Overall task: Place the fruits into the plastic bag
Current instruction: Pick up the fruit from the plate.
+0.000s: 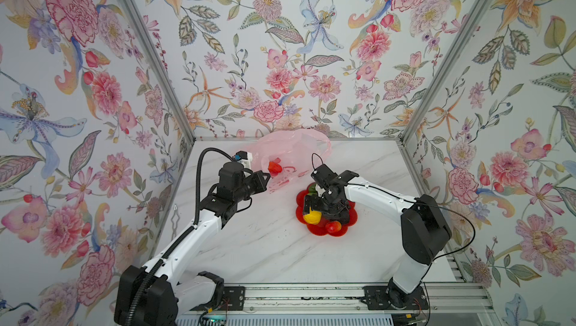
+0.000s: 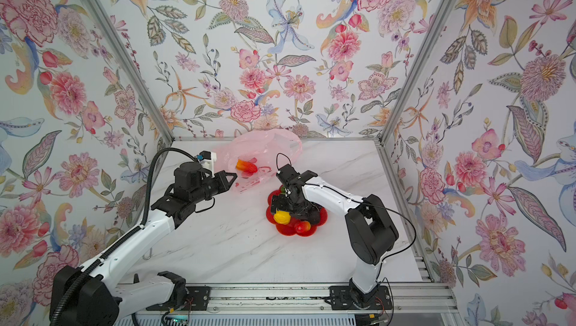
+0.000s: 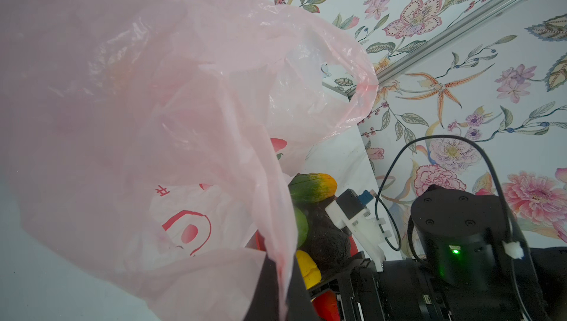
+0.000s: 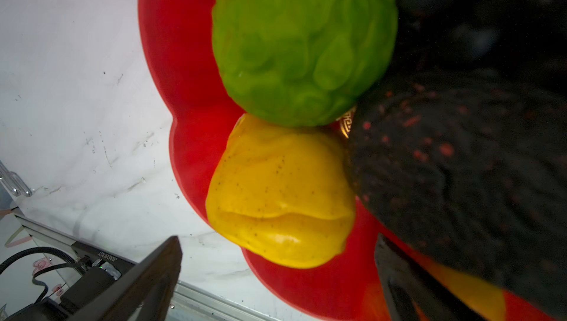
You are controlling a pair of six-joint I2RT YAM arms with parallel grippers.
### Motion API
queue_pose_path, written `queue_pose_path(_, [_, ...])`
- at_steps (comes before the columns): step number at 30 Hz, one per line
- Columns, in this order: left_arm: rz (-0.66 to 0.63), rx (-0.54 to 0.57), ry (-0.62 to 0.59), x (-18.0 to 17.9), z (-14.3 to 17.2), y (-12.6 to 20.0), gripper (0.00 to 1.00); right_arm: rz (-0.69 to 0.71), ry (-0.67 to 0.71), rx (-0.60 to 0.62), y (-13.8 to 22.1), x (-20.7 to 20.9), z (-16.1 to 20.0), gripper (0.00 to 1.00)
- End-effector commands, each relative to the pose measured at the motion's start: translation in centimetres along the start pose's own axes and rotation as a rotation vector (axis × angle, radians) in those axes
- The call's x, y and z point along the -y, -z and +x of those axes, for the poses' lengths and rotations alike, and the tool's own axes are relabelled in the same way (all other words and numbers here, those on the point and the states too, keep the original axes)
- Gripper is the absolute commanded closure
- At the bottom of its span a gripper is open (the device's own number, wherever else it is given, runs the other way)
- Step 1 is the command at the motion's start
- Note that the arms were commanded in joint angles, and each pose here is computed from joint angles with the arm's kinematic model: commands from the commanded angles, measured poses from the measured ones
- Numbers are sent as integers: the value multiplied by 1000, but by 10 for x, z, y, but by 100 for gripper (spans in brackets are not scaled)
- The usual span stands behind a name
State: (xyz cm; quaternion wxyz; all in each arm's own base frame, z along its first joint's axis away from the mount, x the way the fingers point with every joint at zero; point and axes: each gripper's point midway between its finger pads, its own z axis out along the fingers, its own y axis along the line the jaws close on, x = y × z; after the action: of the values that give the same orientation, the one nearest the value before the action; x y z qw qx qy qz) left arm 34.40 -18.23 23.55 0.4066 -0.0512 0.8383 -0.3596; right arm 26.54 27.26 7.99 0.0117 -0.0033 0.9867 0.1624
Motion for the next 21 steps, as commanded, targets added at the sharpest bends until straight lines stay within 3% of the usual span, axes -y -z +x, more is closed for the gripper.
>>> queue_pose_path(1, [-7,15,-15,-1,-3,7,100,15,16,-2,-4,-2,-4,1])
queue_pose_path(12, [1,14,-21,-2,4,12,100,13,-10,7,-18,-1,-9,15])
queue_pose_path(21, [7,5,-53,0,5,16,100,-11,-22,45,-14,-7,-13,38])
